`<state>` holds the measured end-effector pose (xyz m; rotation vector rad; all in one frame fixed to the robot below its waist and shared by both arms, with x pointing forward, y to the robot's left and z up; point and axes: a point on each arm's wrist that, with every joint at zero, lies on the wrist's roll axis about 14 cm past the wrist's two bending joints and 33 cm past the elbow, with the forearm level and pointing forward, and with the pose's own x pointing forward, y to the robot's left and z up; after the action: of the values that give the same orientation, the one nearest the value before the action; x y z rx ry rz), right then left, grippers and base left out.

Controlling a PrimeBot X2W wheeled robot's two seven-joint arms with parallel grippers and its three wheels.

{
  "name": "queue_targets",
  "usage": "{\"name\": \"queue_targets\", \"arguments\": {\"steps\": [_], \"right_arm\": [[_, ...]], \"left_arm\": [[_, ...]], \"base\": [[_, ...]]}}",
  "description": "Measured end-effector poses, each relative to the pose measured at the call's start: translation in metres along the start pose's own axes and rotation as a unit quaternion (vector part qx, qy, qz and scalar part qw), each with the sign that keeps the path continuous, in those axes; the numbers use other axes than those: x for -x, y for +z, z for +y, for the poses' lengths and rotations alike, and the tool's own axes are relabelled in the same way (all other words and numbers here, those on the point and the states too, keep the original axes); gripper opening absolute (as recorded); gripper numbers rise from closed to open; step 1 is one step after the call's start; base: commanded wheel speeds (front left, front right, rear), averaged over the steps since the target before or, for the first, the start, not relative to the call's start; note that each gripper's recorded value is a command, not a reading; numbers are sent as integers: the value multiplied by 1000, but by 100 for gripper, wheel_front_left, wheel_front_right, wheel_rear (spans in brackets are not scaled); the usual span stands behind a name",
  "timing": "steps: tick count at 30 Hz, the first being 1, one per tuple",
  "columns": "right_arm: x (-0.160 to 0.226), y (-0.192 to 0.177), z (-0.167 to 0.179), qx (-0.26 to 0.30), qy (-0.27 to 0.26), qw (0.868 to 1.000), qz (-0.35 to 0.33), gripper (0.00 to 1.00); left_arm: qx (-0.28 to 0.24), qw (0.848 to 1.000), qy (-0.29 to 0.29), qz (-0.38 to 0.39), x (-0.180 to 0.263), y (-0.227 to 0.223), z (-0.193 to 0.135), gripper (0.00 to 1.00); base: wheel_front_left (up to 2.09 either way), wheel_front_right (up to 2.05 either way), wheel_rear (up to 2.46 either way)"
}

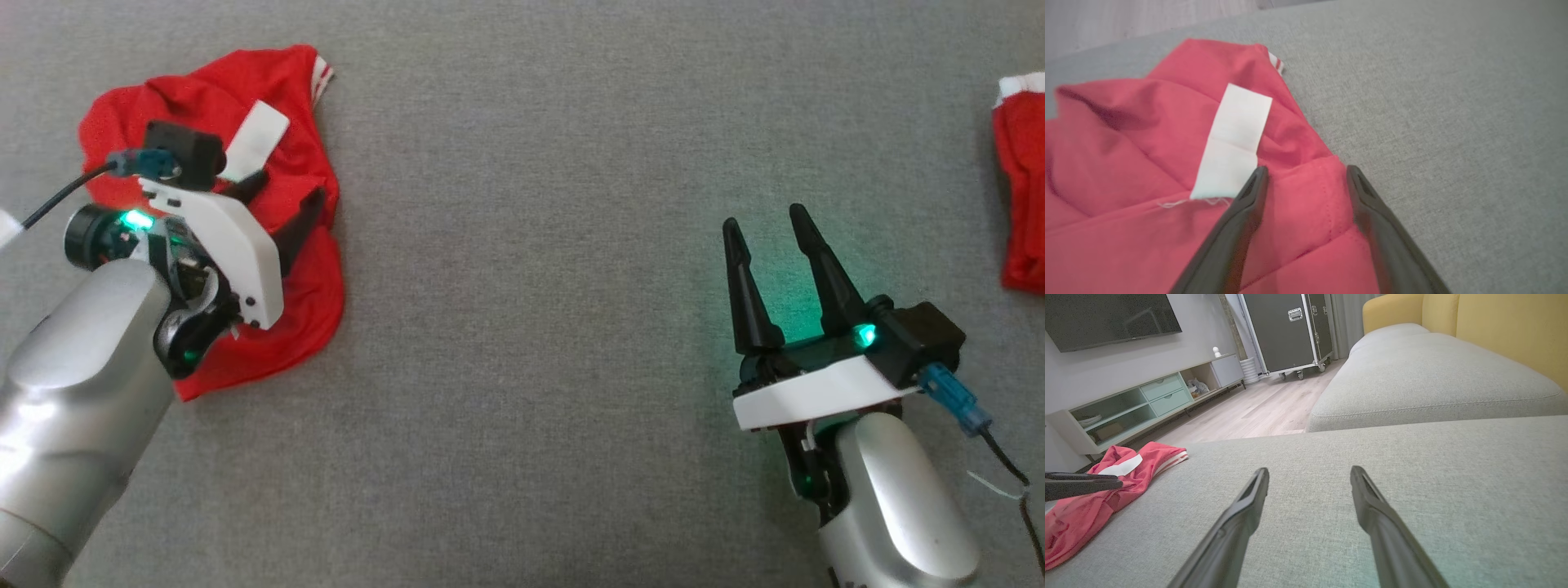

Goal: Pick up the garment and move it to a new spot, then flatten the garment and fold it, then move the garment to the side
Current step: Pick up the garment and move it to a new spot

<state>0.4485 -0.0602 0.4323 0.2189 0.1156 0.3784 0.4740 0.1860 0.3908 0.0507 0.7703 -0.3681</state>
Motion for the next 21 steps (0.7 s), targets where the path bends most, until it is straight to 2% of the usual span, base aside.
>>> {"name": "queue_targets", "arguments": {"steps": [6, 7, 8, 11, 16, 18, 21], "right_arm": [[2, 0, -5, 1, -8, 1000, 1, 100], [2, 1, -6, 1, -8, 1000, 0, 100], [2, 2, -6, 2, -8, 1000, -2, 100], [3, 6, -5, 4, -8, 1000, -7, 100], [7, 17, -2, 11, -7, 1000, -17, 100], [9, 22, -1, 14, -6, 1000, -22, 100], [14, 31, 1, 18, -6, 999, -31, 100]], "left_arm": [[12, 999, -11, 52, -5, -16, -3, 100], [16, 998, -13, 53, -5, -16, -4, 93], [17, 998, -16, 56, -4, -17, -5, 2], [14, 999, -17, 40, -1, -12, -7, 0], [0, 996, -1, -90, 13, 33, 2, 0], [-11, 987, 1, -160, 24, 61, 1, 0], [-19, 962, -1, -271, 49, 108, -3, 0]], "base": [[0, 0, 0], [0, 0, 0], [0, 0, 0], [0, 0, 0], [0, 0, 0], [0, 0, 0], [0, 0, 0]]}}
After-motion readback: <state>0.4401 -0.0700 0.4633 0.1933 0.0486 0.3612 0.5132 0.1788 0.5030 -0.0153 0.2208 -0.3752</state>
